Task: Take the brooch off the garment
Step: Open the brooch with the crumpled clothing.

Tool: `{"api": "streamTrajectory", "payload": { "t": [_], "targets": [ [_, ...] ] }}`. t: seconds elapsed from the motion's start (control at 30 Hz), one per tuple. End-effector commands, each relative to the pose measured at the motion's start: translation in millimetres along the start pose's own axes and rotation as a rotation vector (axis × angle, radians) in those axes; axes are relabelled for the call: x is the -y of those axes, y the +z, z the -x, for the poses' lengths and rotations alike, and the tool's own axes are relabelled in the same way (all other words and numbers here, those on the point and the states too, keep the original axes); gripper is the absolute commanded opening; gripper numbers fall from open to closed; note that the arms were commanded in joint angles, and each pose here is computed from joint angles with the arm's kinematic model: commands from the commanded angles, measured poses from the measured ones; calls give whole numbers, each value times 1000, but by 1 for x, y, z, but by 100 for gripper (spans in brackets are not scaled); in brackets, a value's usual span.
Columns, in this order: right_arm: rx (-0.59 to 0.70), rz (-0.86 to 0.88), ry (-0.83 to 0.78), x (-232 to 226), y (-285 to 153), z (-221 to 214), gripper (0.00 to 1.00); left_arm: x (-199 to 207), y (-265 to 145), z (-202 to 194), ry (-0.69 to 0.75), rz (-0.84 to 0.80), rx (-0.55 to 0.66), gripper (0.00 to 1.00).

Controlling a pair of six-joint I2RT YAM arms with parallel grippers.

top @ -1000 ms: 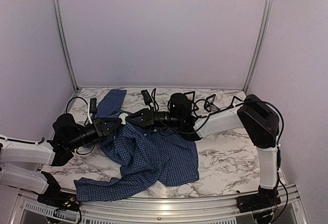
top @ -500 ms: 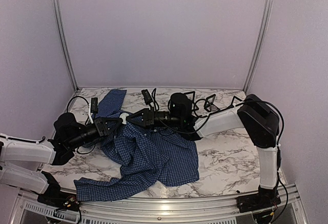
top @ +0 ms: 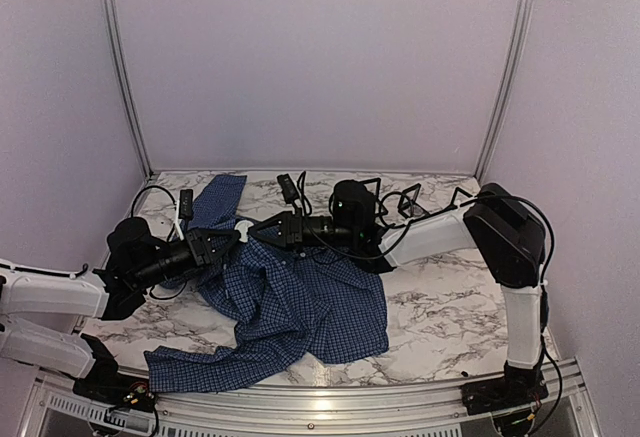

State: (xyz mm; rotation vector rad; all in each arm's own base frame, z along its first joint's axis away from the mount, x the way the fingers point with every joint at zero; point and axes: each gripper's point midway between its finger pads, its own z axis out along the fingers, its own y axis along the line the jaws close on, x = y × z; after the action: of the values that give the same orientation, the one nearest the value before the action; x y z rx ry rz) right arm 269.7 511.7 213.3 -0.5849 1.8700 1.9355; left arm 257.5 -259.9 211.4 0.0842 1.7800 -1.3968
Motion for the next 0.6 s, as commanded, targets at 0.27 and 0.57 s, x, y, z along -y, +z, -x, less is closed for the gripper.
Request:
{"api": "streamTrajectory", "payload": {
  "t": [0.27,0.57],
  "targets": [
    [-30,-16,-19,-1,10,-5,6,26,9,-2,35,-76,-44,0],
    [-29,-33,-42,-3,8,-4,7,11,6,-4,12,0,-38,0]
  ]
}}
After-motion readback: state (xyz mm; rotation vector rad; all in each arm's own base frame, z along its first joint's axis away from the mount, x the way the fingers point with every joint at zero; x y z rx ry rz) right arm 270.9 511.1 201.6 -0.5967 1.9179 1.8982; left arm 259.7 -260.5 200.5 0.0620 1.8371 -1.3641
